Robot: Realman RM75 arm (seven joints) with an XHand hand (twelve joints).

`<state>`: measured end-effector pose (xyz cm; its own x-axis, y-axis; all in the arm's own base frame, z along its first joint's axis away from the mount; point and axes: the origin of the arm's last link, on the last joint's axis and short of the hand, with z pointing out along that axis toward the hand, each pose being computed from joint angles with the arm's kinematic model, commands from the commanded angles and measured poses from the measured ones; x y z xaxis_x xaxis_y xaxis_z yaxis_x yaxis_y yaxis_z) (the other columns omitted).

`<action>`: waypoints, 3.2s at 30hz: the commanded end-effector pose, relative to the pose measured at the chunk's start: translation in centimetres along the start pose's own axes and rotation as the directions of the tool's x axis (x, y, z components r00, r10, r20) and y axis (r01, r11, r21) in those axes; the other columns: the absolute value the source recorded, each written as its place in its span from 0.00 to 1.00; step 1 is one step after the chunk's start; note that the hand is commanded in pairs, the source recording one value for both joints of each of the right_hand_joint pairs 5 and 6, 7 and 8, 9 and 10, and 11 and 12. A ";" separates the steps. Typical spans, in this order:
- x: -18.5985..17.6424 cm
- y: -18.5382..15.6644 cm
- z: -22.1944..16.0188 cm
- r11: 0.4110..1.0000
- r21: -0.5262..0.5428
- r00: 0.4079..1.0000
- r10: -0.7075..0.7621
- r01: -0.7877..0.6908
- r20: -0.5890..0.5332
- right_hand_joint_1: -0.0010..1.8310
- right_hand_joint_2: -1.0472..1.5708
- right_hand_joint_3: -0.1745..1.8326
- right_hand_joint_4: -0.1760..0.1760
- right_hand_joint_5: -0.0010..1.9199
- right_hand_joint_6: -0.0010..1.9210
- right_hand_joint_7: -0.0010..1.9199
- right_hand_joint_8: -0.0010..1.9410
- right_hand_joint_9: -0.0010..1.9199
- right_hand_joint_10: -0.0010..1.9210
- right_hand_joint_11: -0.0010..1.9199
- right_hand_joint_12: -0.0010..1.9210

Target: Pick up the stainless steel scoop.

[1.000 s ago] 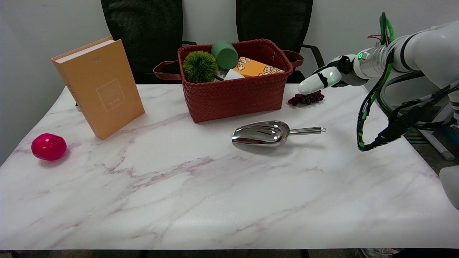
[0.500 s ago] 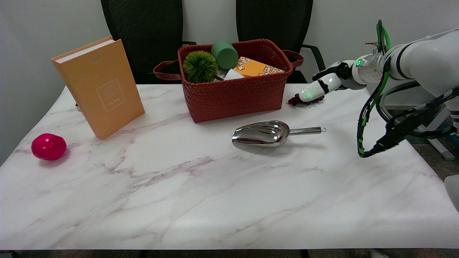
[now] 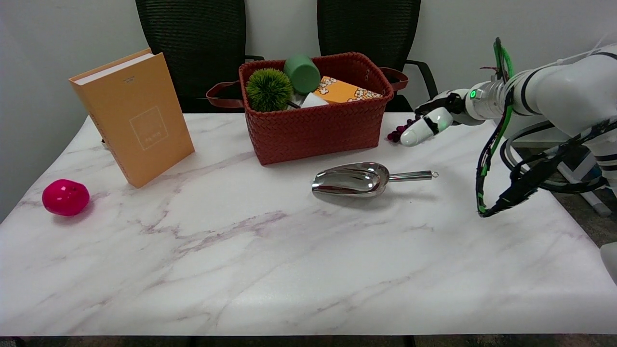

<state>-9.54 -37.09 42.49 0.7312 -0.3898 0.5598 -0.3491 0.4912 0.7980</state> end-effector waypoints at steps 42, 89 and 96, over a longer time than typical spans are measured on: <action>-5.5 -1.2 4.7 0.845 0.033 0.844 -0.534 0.533 0.055 0.57 0.14 0.36 0.50 0.01 0.01 0.00 0.00 0.00 0.00 0.00 0.00; -8.5 0.6 5.7 0.848 -0.005 0.831 -0.519 0.531 0.201 0.56 0.13 0.36 0.50 0.01 0.01 0.00 0.00 0.00 0.00 0.00 0.00; -8.6 0.5 5.5 0.844 -0.002 0.827 -0.525 0.536 0.202 0.56 0.13 0.36 0.50 0.01 0.01 0.00 0.00 0.00 0.00 0.00 0.00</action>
<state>-18.64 -38.43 39.56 0.6974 -0.7108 0.0917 0.0864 0.2104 0.9738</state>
